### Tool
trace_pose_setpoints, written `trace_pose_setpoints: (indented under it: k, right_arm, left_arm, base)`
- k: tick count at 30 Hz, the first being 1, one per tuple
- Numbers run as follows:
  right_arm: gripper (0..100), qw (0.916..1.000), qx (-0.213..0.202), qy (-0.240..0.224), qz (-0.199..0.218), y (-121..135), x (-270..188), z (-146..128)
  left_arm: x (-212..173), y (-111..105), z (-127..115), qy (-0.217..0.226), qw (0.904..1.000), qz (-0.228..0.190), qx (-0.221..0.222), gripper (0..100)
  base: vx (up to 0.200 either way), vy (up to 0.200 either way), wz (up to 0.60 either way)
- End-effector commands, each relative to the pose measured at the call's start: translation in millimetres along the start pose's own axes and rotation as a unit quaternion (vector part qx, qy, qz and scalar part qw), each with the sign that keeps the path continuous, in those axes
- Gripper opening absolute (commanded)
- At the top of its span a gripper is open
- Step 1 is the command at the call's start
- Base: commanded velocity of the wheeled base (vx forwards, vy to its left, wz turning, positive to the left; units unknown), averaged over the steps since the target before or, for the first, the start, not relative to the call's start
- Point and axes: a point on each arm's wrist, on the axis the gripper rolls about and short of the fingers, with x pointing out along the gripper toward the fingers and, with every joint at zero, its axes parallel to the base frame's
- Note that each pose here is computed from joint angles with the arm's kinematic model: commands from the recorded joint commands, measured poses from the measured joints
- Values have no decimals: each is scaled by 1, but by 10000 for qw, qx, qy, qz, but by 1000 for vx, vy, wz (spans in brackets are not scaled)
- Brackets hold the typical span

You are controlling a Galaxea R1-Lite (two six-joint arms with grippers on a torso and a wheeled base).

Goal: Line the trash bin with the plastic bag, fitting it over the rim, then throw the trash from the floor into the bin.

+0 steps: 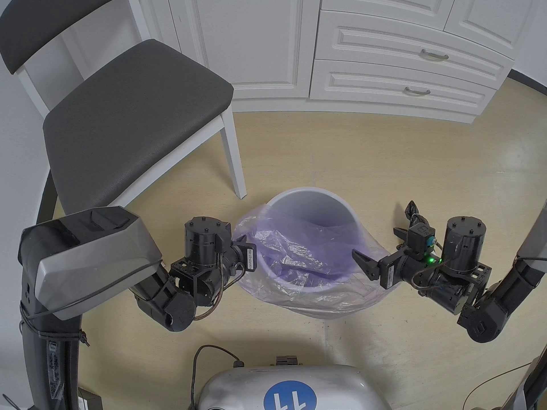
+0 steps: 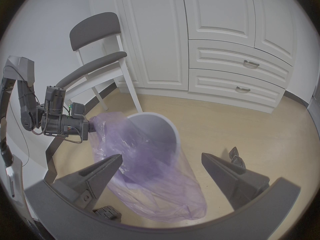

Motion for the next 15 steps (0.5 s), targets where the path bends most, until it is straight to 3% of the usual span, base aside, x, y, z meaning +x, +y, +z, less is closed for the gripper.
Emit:
trace_pose_setpoints:
  k: [1, 8, 9, 12, 15]
  right_arm:
    - [100, 9999, -47, 121, 85, 8, 5, -7]
    - [100, 9998, -92, 51, 162, 11, 10, -18]
    - [100, 9998, -99, -22, 185, 13, 11, -19]
    - [100, 9993, -96, -268, 242, 21, 15, -26]
    - [100, 9991, -225, -222, 274, 27, 24, -40]
  left_arm:
    - [1, 0, -1, 17, 10000, 3, 3, 0]
    - [1, 2, -1, 23, 10000, 18, -2, 0]
    - [1, 2, -1, 23, 10000, 26, -4, 100]
    - [0, 2, 0, 8, 10000, 24, -7, 100]
    - [1, 3, 2, -23, 10000, 34, -17, 100]
  base:
    - [0, 0, 0]
    - [0, 0, 0]
    - [0, 0, 0]
    - [0, 0, 0]
    - [0, 0, 0]
